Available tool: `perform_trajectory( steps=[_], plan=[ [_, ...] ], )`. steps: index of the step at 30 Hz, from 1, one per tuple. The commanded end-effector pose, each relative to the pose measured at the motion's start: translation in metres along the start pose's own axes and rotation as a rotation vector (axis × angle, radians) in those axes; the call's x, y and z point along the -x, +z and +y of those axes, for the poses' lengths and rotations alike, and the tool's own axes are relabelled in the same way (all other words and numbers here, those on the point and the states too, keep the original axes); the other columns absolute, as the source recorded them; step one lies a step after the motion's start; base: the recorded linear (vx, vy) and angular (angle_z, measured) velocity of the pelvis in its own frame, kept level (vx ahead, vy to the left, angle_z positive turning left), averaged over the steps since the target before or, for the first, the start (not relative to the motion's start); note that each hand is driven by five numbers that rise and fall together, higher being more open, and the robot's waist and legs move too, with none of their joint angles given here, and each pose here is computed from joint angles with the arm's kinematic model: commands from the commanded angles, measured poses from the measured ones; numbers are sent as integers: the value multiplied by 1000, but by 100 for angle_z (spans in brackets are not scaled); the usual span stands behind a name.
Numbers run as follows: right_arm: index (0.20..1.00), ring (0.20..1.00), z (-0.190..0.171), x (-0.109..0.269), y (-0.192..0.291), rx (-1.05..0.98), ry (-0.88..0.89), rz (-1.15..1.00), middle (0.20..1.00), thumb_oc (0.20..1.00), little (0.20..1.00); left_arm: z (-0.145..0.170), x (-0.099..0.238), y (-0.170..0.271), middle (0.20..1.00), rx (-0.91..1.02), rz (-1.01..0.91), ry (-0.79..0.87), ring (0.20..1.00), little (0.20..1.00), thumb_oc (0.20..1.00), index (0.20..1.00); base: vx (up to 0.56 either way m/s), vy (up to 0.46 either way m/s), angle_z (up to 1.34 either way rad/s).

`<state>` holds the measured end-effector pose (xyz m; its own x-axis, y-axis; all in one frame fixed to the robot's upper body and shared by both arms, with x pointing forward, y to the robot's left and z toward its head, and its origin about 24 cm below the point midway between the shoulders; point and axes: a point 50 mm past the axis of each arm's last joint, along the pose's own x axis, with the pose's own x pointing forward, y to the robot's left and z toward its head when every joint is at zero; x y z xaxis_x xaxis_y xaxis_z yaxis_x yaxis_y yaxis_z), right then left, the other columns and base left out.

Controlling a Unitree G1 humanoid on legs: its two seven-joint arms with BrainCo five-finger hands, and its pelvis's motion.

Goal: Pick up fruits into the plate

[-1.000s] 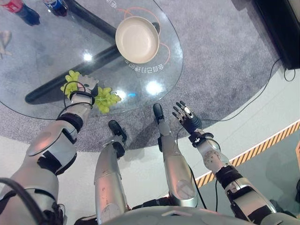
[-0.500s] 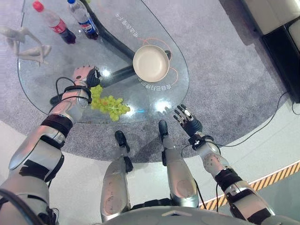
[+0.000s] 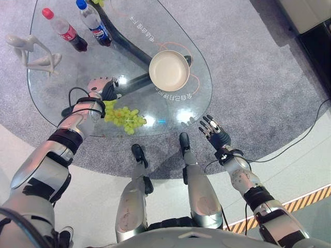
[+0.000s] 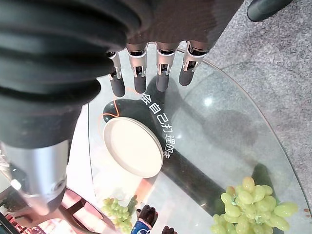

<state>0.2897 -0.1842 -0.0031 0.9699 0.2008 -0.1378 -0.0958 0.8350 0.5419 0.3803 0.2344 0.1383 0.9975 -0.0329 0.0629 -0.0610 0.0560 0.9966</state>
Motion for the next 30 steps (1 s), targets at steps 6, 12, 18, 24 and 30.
perform_trajectory(
  steps=[6,12,18,24,30],
  plan=[
    [1000,1000,-4,-5,45,40,32,-106,1000,1000,1000,12,-5,4,1000,-146,-5,2,1000,1000,1000,1000,-39,43,5],
    [1000,1000,2,-10,62,78,57,-141,1000,1000,1000,13,-6,11,1000,-185,-15,-29,1000,1000,1000,1000,-76,41,10],
    [1000,1000,10,-15,75,109,88,-166,1000,1000,1000,5,-4,13,1000,-246,-24,-95,1000,1000,1000,1000,-72,18,4],
    [1000,1000,15,-19,82,112,115,-187,1000,1000,1000,-5,1,7,1000,-273,-11,-127,1000,1000,1000,1000,-27,-4,4],
    [1000,1000,21,-20,87,104,148,-207,1000,1000,1000,-13,8,-1,1000,-349,15,-120,1000,1000,1000,1000,0,0,0]
  ],
)
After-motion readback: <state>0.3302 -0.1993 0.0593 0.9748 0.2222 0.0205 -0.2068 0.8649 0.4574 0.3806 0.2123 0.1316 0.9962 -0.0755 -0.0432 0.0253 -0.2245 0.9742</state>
